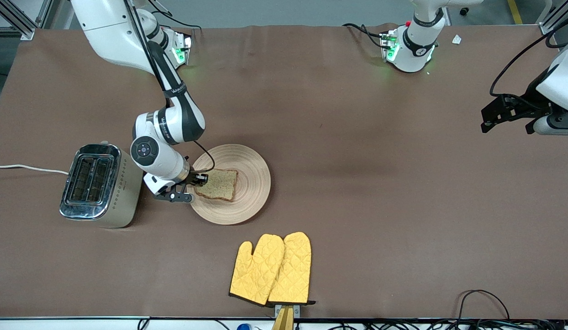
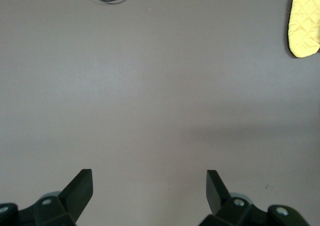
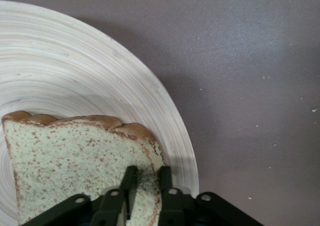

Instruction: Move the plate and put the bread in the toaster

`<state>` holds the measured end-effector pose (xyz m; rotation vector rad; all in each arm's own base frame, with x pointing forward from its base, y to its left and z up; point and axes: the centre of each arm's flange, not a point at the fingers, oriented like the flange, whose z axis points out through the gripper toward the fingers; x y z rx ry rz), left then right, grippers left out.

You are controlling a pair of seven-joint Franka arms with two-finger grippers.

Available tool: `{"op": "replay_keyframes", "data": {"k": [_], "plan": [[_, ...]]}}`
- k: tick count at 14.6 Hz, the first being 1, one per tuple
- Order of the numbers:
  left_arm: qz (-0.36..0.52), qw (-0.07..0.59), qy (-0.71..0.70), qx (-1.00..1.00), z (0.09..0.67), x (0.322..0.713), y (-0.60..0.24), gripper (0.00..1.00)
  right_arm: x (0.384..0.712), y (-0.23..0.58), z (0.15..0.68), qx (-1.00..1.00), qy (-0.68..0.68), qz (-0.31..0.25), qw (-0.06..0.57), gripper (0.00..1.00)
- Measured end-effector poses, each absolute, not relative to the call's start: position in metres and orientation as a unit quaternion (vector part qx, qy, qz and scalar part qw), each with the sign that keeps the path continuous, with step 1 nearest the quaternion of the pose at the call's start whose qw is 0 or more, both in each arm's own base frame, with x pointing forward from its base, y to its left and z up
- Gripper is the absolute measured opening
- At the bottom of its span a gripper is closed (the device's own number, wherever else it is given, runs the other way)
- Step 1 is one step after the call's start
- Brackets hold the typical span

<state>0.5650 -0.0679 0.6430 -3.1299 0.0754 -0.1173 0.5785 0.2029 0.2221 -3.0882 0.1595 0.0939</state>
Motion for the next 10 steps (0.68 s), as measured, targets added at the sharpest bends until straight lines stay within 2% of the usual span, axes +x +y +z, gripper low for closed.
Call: {"op": "replay_keyframes", "data": {"k": [1,2,4,7,10], "plan": [[-0.04,0.004,0.021,-0.999,0.643,0.566,-0.068,1.0,0.578,0.203,0.222,-0.998,0.052,0.03,0.024,0.12],[-0.047,0.003,0.02,-0.999,0.644,0.567,-0.068,1.0,0.578,0.203,0.222,-0.998,0.052,0.03,0.024,0.12],[-0.059,0.002,0.019,-0.998,0.645,0.57,-0.068,1.0,0.578,0.203,0.222,-0.998,0.051,0.031,0.024,0.03],[-0.062,0.002,0.018,-0.998,0.644,0.573,-0.066,1.0,0.581,0.207,0.23,-0.997,0.047,0.05,0.022,0.03],[-0.062,0.002,0.017,-0.998,0.643,0.573,-0.065,1.0,0.593,0.218,0.265,-0.995,0.037,0.089,0.02,0.03]]}}
